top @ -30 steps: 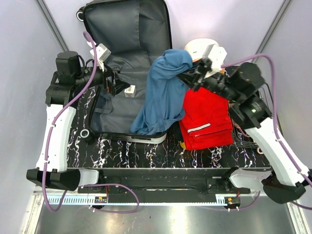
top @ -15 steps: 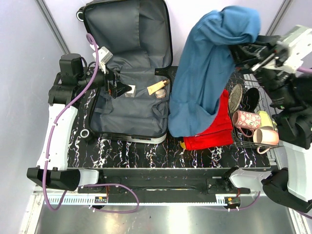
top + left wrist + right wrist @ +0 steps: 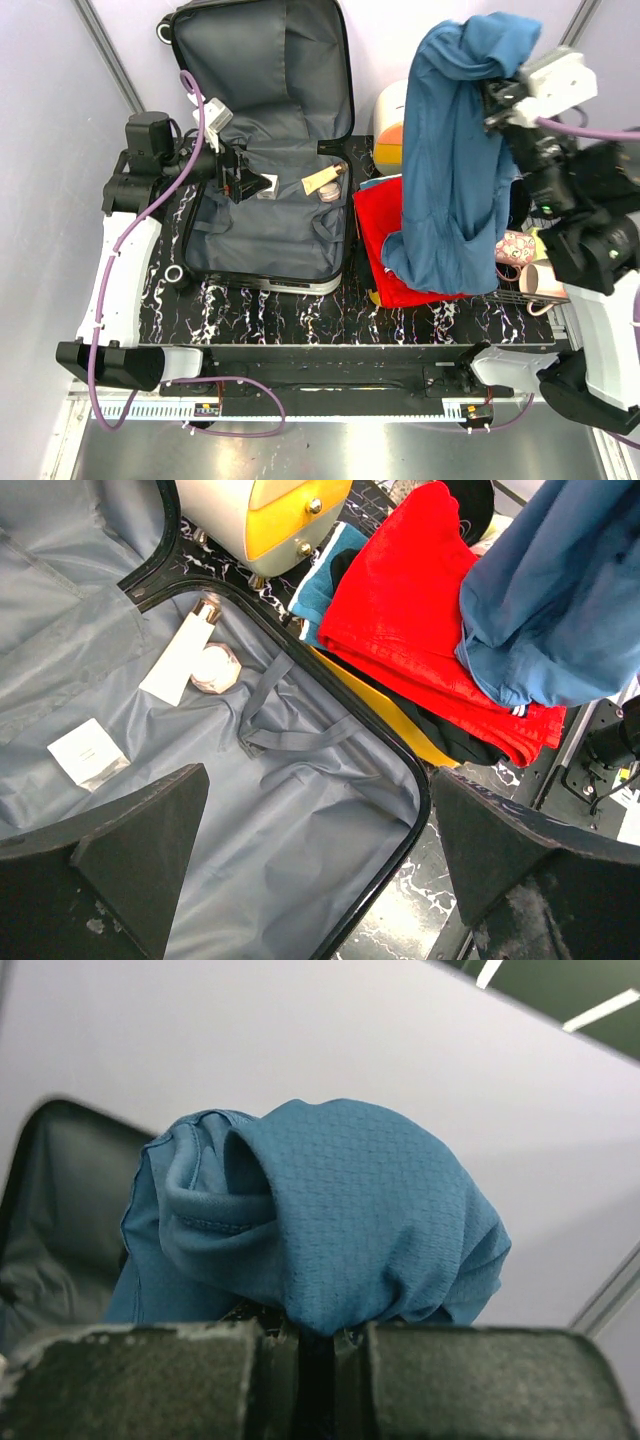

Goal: Open, take out, and arrange the luggage

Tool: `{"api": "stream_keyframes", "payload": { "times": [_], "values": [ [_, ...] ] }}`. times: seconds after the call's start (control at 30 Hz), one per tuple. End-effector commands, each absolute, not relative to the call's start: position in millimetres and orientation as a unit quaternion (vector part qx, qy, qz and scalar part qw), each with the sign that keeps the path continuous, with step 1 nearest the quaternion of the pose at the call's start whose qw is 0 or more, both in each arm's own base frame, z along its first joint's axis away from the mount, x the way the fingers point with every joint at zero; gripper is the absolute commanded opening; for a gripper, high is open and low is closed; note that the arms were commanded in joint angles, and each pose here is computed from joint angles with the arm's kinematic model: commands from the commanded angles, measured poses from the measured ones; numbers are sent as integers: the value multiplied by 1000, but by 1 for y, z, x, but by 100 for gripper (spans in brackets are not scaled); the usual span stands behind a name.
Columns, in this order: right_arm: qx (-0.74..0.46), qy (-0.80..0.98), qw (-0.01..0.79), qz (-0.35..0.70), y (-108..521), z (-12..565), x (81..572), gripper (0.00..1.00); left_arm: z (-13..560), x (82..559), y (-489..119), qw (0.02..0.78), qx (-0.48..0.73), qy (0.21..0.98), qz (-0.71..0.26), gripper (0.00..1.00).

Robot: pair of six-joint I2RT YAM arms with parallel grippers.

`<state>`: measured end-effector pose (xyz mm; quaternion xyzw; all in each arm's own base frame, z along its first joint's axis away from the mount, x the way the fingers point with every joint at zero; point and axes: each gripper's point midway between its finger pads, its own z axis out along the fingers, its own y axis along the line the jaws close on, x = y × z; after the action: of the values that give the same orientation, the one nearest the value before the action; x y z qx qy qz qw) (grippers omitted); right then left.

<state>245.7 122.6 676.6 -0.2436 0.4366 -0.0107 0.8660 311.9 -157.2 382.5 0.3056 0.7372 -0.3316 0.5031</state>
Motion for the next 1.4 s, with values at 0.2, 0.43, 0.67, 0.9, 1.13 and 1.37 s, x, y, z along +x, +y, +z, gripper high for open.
{"api": "stream_keyframes", "payload": {
  "times": [0.2, 0.43, 0.67, 0.9, 1.13, 1.37],
  "values": [
    [-208, 514, 831, -32, 105, 605, 336, 0, 377, 314, -160, 507, 316, 728, -337, 99],
    [-211, 581, 786, 22, 111, 538, 369, 0, 362, 315, -158, 498, 317, 736, -332, 99],
    [-263, 619, 736, 77, 119, 475, 346, 0, 354, 312, -156, 496, 321, 738, -325, 99],
    [-339, 692, 632, 88, 117, 383, 297, 2, 344, 309, -156, 485, 318, 746, -328, 99],
    [-381, 755, 527, 88, 102, 315, 242, 72, 327, 317, -151, 466, 304, 768, -318, 99],
    [-428, 790, 426, 112, 96, 296, 198, 100, 314, 323, -148, 441, 300, 786, -311, 99]
  ]
}}
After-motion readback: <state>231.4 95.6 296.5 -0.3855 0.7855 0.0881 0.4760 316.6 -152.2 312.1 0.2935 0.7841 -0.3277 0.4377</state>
